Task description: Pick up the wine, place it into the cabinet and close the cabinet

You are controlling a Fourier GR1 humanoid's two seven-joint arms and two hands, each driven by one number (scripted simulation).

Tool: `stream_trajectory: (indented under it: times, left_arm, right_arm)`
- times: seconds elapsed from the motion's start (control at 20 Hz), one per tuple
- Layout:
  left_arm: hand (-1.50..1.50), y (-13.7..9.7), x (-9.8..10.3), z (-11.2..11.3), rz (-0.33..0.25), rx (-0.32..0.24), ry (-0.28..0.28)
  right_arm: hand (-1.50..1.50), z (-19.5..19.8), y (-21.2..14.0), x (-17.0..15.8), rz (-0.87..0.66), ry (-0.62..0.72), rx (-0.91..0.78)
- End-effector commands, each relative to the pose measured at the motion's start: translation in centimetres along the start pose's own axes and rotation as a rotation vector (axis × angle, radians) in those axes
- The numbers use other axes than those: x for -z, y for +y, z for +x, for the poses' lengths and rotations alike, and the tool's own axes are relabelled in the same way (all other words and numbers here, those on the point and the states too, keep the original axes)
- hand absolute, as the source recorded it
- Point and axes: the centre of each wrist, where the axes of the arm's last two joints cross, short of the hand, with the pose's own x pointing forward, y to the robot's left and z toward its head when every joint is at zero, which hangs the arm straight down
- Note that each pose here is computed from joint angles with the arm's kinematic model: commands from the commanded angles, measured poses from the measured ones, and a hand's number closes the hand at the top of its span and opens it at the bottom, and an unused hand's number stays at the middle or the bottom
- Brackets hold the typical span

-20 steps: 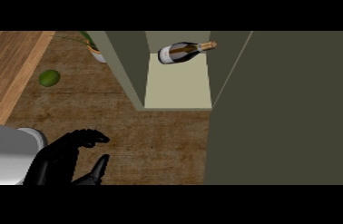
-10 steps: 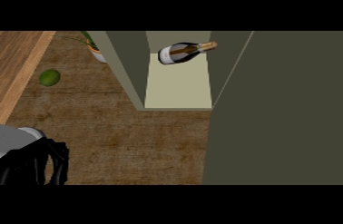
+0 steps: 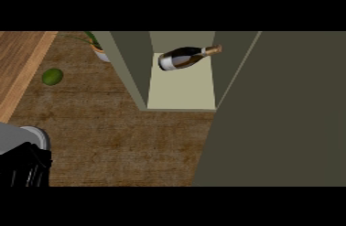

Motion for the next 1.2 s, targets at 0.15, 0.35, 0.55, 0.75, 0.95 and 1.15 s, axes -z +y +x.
stream_trajectory:
  times: [0.15, 0.35, 0.55, 0.75, 0.95, 1.15]
  left_arm:
    - [1.5, 0.0, -1.2, 0.4, -0.009, 0.006, 0.016]
    - [1.5, 1.6, 0.6, 1.2, 0.006, 0.021, 0.002]
    - [1.5, 3.6, -0.7, -0.2, -0.005, 0.014, 0.013]
    - [1.5, 1.4, -2.6, 1.3, -0.021, 0.007, 0.017]
    - [1.5, 2.9, -1.6, 1.6, -0.009, 0.0, 0.007]
    - [1.5, 2.8, -1.4, 1.4, -0.008, 0.014, 0.023]
  right_arm:
    - [1.5, 3.9, 2.7, 4.2, 0.099, -0.101, 0.019]
    - [1.5, 5.4, 4.0, 8.0, 0.128, -0.099, 0.04]
    - [1.5, 5.7, 4.2, 10.8, 0.128, -0.097, 0.045]
    - [1.5, 6.1, 2.3, 15.2, 0.1, -0.111, 0.073]
    - [1.5, 5.9, 3.2, 17.8, 0.078, -0.091, 0.1]
    - [1.5, 5.1, 2.7, 20.2, 0.039, -0.097, 0.125]
